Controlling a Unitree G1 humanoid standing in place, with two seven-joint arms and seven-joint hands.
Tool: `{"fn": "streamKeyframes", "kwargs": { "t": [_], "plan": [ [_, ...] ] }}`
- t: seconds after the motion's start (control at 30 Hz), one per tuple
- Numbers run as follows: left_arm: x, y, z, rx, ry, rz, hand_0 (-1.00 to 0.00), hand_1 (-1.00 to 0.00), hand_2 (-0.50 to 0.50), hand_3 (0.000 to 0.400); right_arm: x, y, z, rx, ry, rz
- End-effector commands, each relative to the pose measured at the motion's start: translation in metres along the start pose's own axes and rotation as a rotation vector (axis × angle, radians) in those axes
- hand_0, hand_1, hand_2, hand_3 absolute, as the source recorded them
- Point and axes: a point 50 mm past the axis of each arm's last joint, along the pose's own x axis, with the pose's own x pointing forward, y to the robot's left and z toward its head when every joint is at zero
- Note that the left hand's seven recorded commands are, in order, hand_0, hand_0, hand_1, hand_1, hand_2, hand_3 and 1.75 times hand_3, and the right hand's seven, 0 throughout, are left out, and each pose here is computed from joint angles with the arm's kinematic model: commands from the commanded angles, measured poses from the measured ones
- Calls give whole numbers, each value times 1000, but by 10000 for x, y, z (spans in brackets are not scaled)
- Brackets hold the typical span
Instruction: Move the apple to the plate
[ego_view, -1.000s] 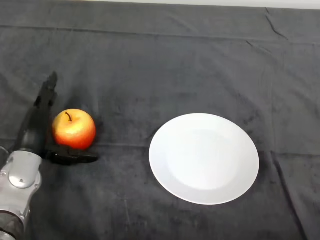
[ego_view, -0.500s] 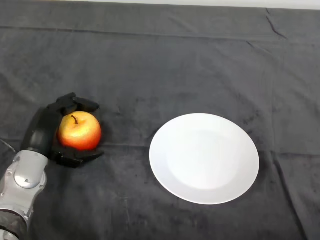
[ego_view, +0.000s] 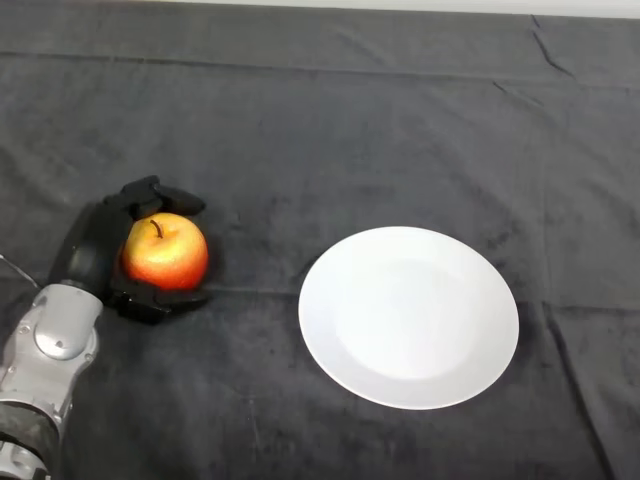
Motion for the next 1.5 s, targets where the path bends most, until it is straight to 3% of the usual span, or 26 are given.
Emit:
{"fn": "streamKeyframes", "kwargs": {
  "t": [0.03, 0.43, 0.8, 1.17, 1.5],
  "plan": [
    [206, 95, 257, 46, -64, 5, -1000, -1000, 0, 400, -127, 296, -236, -36, 73, 100],
    [448, -84, 800, 56, -240, -13, -1000, -1000, 0, 400, -126, 296, -236, -36, 73, 100],
    [485, -454, 1162, 85, -387, -110, -1000, -1000, 0, 400, -125, 295, -236, -37, 73, 100],
    [419, -845, 1340, 131, -472, -239, -1000, -1000, 0, 400, -124, 295, -236, -37, 73, 100],
    [310, -1097, 1289, 184, -484, -360, -1000, -1000, 0, 400, -124, 294, -236, -38, 73, 100]
  ]
}}
